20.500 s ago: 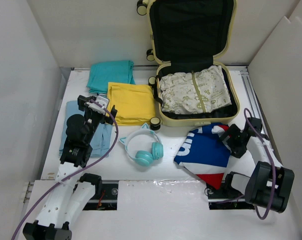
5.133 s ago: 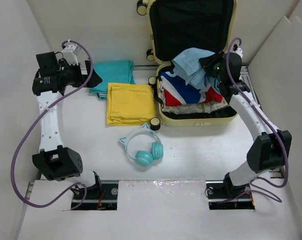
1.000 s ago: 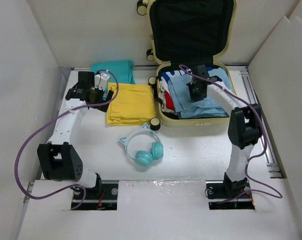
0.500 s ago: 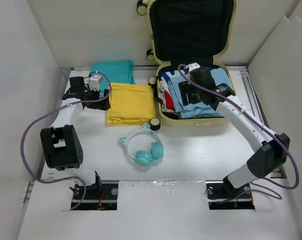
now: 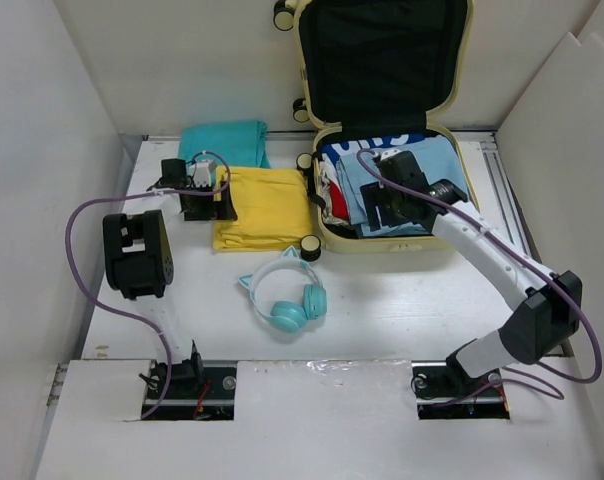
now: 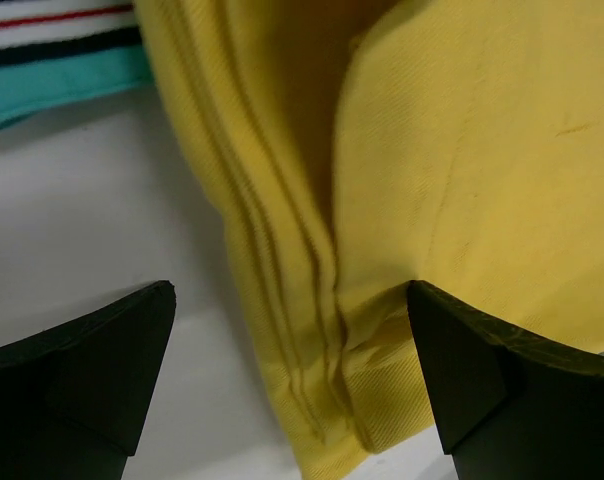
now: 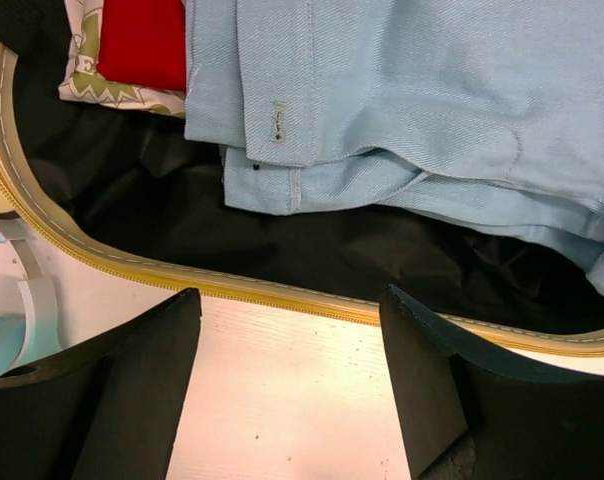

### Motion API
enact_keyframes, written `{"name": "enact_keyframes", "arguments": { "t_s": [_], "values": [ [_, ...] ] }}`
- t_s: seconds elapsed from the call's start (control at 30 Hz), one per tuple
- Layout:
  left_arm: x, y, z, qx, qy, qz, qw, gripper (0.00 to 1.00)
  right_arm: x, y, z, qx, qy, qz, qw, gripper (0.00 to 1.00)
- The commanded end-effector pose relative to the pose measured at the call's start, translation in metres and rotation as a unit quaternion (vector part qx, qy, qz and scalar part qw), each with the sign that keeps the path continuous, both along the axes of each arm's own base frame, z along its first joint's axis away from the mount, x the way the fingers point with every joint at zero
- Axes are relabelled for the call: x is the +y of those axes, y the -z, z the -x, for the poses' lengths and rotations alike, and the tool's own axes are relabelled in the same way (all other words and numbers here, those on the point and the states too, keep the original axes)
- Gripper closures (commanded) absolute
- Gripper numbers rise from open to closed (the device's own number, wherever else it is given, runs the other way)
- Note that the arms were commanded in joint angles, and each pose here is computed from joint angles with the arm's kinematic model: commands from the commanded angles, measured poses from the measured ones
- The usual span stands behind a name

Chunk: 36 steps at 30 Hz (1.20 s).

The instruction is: Pack the luggage

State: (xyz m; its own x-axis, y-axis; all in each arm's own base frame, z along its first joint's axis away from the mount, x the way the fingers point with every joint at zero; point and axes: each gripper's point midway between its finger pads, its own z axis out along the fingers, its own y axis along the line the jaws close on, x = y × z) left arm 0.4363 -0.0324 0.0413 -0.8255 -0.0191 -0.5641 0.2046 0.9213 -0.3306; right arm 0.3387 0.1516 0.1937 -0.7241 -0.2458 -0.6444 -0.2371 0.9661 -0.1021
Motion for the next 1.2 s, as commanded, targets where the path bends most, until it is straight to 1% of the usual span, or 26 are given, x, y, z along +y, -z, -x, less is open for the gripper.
{"name": "enact_keyframes", "arguments": {
  "t_s": [0.0, 0.13, 0.17, 0.23, 0.27, 0.3, 0.37, 0.4, 0.43, 0.47, 0.57, 0.67, 0.7, 0.73, 0.77, 0.87, 0.9, 0.93, 1.03, 1.07, 1.13, 1.17],
  "values": [
    [-0.029, -0.019, -0.013, -0.018, 0.039, 0.047, 0.998, 0.0, -0.001, -0.012, 0.005, -0.018, 0.009, -0.001, 1.0, 0.23],
    [-0.035, 0.008, -0.014, 0.023, 0.047, 0.068, 0.996, 0.0, -0.002, -0.01, 0.01, -0.01, 0.008, 0.009, 1.0, 0.23],
    [-0.036, 0.009, -0.016, 0.028, 0.046, 0.075, 0.996, 0.0, -0.004, -0.012, 0.01, -0.012, 0.011, 0.013, 1.0, 0.23],
    [-0.041, 0.015, -0.015, 0.043, 0.047, 0.092, 0.994, 0.04, -0.004, -0.012, 0.012, -0.011, 0.01, 0.019, 1.0, 0.23],
    [-0.044, 0.023, -0.012, 0.06, 0.05, 0.102, 0.992, 0.07, -0.004, -0.012, 0.012, -0.011, 0.01, 0.019, 1.0, 0.23],
    [-0.046, 0.021, -0.016, 0.062, 0.05, 0.113, 0.99, 0.12, -0.006, -0.012, 0.011, -0.013, 0.013, 0.023, 1.0, 0.23],
    [-0.049, 0.022, -0.014, 0.076, 0.056, 0.137, 0.986, 0.36, -0.005, -0.016, 0.01, -0.017, 0.014, 0.02, 1.0, 0.23],
    [-0.048, 0.017, -0.018, 0.075, 0.055, 0.151, 0.984, 0.52, -0.006, -0.015, 0.011, -0.014, 0.013, 0.022, 1.0, 0.23],
    [-0.055, 0.007, -0.018, 0.071, 0.068, 0.175, 0.98, 0.71, -0.005, -0.019, 0.01, -0.018, 0.014, 0.019, 1.0, 0.23],
    [-0.057, 0.009, -0.015, 0.083, 0.069, 0.181, 0.978, 1.0, -0.005, -0.019, 0.01, -0.018, 0.014, 0.019, 1.0, 0.23],
    [-0.056, -0.004, -0.012, 0.07, 0.084, 0.187, 0.976, 1.0, -0.004, -0.022, 0.009, -0.022, 0.014, 0.017, 1.0, 0.23],
    [-0.059, -0.035, -0.003, 0.048, 0.114, 0.204, 0.971, 1.0, 0.011, -0.031, 0.007, -0.041, -0.027, 0.008, 0.999, 0.22],
    [-0.058, -0.042, 0.006, 0.046, 0.129, 0.197, 0.971, 1.0, 0.018, -0.032, 0.007, -0.044, -0.042, 0.003, 0.998, 0.21],
    [-0.059, -0.068, 0.006, 0.015, 0.144, 0.191, 0.971, 1.0, 0.026, -0.035, 0.011, -0.051, -0.061, -0.001, 0.997, 0.21],
    [-0.059, -0.08, 0.008, 0.003, 0.151, 0.186, 0.971, 1.0, 0.031, -0.045, 0.009, -0.072, -0.076, -0.003, 0.995, 0.21],
    [-0.059, -0.133, 0.015, -0.051, 0.168, 0.18, 0.968, 1.0, 0.054, -0.058, 0.013, -0.099, -0.121, -0.026, 0.987, 0.2],
    [-0.06, -0.145, 0.018, -0.061, 0.176, 0.18, 0.966, 1.0, 0.058, -0.06, 0.012, -0.104, -0.128, -0.036, 0.986, 0.2],
    [-0.062, -0.154, 0.025, -0.056, 0.177, 0.186, 0.965, 1.0, 0.067, -0.067, 0.014, -0.111, -0.149, -0.055, 0.981, 0.2],
    [-0.064, -0.192, 0.033, -0.095, 0.191, 0.178, 0.961, 1.0, 0.084, -0.082, 0.014, -0.141, -0.182, -0.098, 0.968, 0.18],
    [-0.065, -0.204, 0.039, -0.106, 0.193, 0.174, 0.96, 1.0, 0.096, -0.087, 0.017, -0.145, -0.209, -0.119, 0.96, 0.17],
    [-0.07, -0.225, 0.043, -0.13, 0.203, 0.172, 0.955, 1.0, 0.109, -0.1, 0.019, -0.172, -0.233, -0.153, 0.945, 0.13],
    [-0.071, -0.232, 0.046, -0.139, 0.205, 0.169, 0.954, 1.0, 0.118, -0.103, 0.022, -0.174, -0.254, -0.171, 0.936, 0.11]
  ]
}}
